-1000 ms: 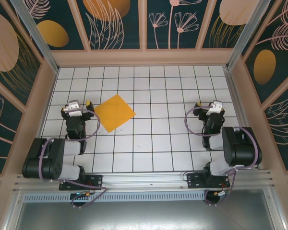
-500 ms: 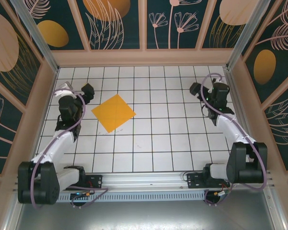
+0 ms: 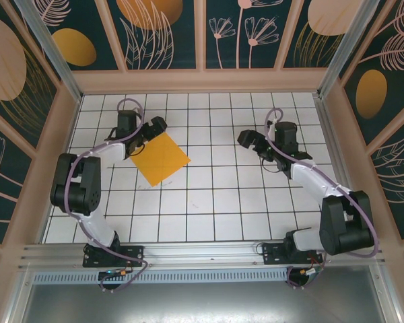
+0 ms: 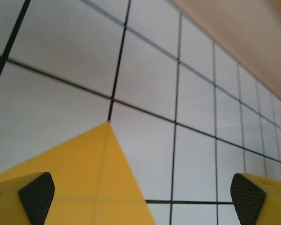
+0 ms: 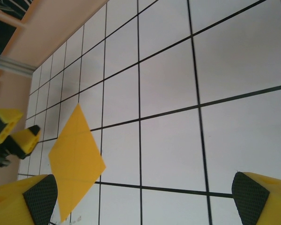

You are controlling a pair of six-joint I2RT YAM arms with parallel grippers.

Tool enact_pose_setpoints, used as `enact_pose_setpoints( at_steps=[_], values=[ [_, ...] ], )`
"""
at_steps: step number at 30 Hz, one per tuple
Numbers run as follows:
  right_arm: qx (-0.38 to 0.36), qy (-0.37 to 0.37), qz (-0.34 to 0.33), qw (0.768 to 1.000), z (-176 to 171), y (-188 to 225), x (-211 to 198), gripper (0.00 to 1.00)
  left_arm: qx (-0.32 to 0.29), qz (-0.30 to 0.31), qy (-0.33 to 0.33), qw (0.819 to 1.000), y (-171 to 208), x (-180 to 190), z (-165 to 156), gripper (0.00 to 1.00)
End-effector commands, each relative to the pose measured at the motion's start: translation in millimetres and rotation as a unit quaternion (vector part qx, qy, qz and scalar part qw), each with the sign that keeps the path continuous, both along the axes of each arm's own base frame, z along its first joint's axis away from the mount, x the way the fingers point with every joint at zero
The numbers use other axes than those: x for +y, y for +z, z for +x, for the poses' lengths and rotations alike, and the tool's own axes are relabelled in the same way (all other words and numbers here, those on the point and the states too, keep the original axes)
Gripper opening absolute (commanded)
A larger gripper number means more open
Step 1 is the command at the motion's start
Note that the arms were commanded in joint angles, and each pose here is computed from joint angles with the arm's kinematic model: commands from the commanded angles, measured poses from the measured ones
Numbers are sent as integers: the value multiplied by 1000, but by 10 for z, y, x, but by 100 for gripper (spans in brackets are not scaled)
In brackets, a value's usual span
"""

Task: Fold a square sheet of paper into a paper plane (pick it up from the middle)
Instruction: Move the square sheet of paper to the center of the table.

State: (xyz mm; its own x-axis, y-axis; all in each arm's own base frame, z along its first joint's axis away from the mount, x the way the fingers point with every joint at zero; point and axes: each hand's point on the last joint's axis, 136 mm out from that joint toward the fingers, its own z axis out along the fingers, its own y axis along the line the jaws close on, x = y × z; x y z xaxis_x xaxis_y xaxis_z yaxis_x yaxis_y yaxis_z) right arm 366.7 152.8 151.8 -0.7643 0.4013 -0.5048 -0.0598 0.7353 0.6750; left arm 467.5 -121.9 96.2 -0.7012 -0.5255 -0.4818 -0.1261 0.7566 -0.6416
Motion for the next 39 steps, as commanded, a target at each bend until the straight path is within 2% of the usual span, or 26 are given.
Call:
enact_pose_setpoints(
  at_steps=[1, 8, 15, 21, 24, 27, 31, 34, 39],
  values=[
    [12, 16, 12, 1000, 32, 36, 144, 99, 56, -4, 3, 998, -203, -29, -101, 99],
    [37, 48, 11, 998, -11, -127, 370, 98, 98, -16, -30, 995, -491, -213, -236, 99],
    [63, 43, -4, 997, -93, -312, 355, 99, 123, -13, -76, 989, -733, -450, -402, 98],
    [89, 28, -24, 995, -229, -512, 247, 99, 128, -30, -156, 979, -819, -937, -643, 99],
    [93, 37, -12, 995, -331, -551, 270, 95, 121, -43, -174, 976, -772, -1237, -730, 98],
    [88, 59, 9, 994, -439, -515, 384, 86, 100, -58, -177, 977, -609, -1473, -732, 99],
    [79, 82, 20, 993, -517, -468, 587, 72, 58, -83, -161, 982, -226, -1530, -659, 99],
    [80, 104, 32, 991, -530, -458, 797, 63, 18, -61, -146, 987, 128, -1418, -635, 99],
    [95, 141, 23, 985, -462, -533, 1198, 60, -48, -2, -96, 994, 657, -1063, -704, 99]
  ],
)
